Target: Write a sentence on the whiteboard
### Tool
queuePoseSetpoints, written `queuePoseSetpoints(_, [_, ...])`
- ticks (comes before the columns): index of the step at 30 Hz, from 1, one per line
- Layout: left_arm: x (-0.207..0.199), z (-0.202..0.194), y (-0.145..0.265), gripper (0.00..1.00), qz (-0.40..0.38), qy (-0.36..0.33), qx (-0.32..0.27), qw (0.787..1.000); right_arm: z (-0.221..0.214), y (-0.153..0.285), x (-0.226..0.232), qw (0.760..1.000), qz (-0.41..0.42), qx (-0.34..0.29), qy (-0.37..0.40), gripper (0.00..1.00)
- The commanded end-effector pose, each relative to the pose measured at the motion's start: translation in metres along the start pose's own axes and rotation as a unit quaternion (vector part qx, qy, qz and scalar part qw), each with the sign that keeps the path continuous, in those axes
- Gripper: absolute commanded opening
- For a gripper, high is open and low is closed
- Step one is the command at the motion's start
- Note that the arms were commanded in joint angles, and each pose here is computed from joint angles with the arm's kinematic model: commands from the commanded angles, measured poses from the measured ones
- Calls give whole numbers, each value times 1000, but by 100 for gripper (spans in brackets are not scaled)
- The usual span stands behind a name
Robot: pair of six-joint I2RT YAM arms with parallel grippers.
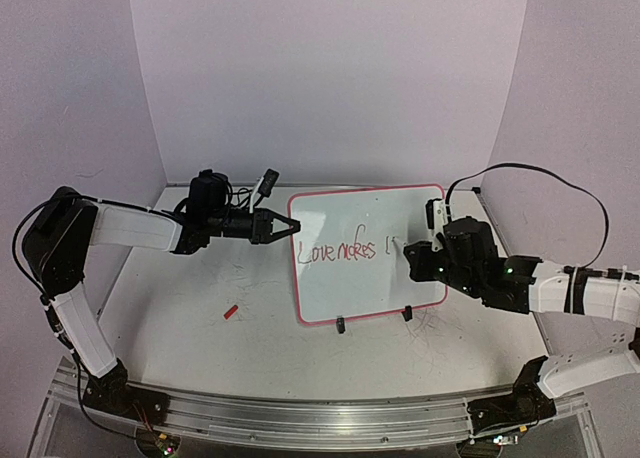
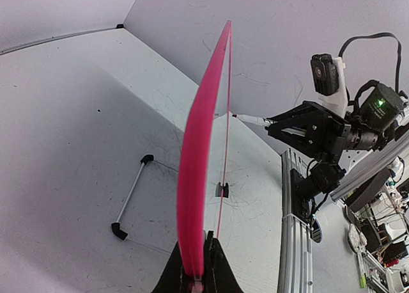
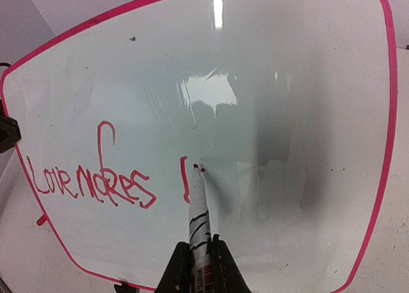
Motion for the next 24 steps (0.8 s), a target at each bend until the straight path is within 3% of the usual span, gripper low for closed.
queuePoseSetpoints(1, [11, -4, 0, 0, 55, -11, 1, 998, 3, 0, 0, 1000, 7, -7, -5, 0])
queuePoseSetpoints(24, [13, -4, -2, 0, 56, -10, 3, 998, -8, -12, -2, 999, -23, 21, -6, 0])
Point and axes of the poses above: each gripper's point midway between its finger pads, its own y axis back along the fingers, its own x axis along the line the jaws close on, z = x × y, the point moved 10 cm from there along y, back along the fingers, and after that the axes turned 10 degrees about y, right-handed, at the moved point
